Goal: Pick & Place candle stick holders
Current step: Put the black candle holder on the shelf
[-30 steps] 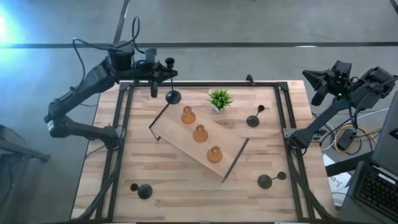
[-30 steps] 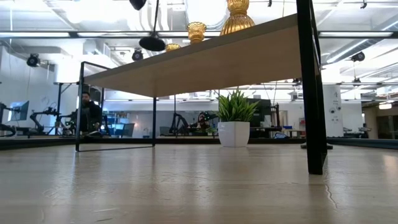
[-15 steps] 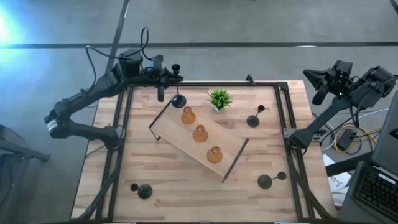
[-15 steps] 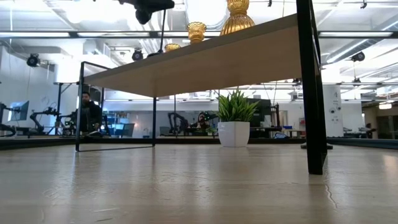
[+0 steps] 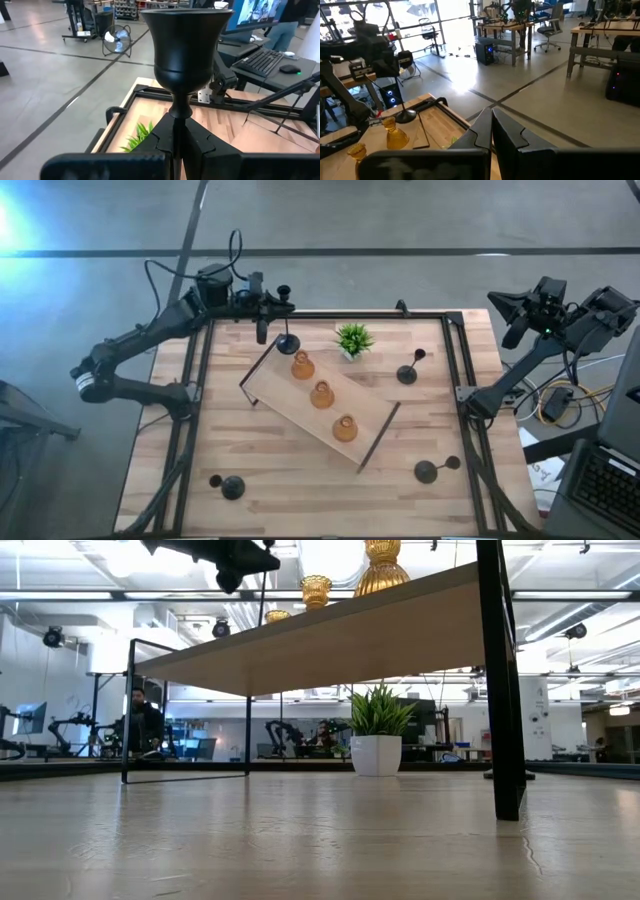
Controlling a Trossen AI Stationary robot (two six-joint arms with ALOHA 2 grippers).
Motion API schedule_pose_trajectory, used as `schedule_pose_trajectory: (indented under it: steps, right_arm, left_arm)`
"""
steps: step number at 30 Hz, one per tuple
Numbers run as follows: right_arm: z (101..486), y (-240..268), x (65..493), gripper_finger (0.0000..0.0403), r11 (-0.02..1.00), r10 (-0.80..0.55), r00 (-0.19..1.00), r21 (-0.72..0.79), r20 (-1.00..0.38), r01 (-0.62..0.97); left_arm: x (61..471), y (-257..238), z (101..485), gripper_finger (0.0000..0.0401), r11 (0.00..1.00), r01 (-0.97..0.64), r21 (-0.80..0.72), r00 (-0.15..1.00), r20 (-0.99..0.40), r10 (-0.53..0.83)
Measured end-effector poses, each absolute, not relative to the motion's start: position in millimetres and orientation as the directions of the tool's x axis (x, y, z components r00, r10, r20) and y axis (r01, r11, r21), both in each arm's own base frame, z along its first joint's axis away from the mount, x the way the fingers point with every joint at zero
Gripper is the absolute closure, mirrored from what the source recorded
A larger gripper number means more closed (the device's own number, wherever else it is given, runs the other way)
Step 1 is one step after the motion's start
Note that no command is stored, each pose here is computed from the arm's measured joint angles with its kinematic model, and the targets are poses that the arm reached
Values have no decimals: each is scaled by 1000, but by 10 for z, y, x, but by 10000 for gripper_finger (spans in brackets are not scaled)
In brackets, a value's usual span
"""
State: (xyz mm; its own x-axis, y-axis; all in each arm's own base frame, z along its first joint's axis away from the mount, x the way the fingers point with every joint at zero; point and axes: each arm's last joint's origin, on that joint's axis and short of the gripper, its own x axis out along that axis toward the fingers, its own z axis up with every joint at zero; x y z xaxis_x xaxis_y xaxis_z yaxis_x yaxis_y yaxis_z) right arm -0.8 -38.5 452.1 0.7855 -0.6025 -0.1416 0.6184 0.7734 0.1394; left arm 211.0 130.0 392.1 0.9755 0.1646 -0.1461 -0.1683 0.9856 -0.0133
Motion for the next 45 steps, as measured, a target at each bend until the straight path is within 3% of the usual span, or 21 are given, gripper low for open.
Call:
schedule_pose_trajectory:
  steps: [13, 19, 45]
  right_arm:
    - [4520, -386, -9, 394, 775, -600, 787, 138, -144, 616]
    - [4499, -384, -20, 394, 809, -525, 827, 184, -202, 558]
    - [4494, -392, -31, 394, 812, -516, 831, 189, -206, 552]
  left_arm:
    - [2102, 1301, 3730, 386, 985, -172, -27, 974, -153, 166]
    - [2054, 1306, 3651, 386, 981, -189, -31, 973, -138, 183]
    - [2029, 1308, 3431, 386, 980, -196, -46, 972, -145, 187]
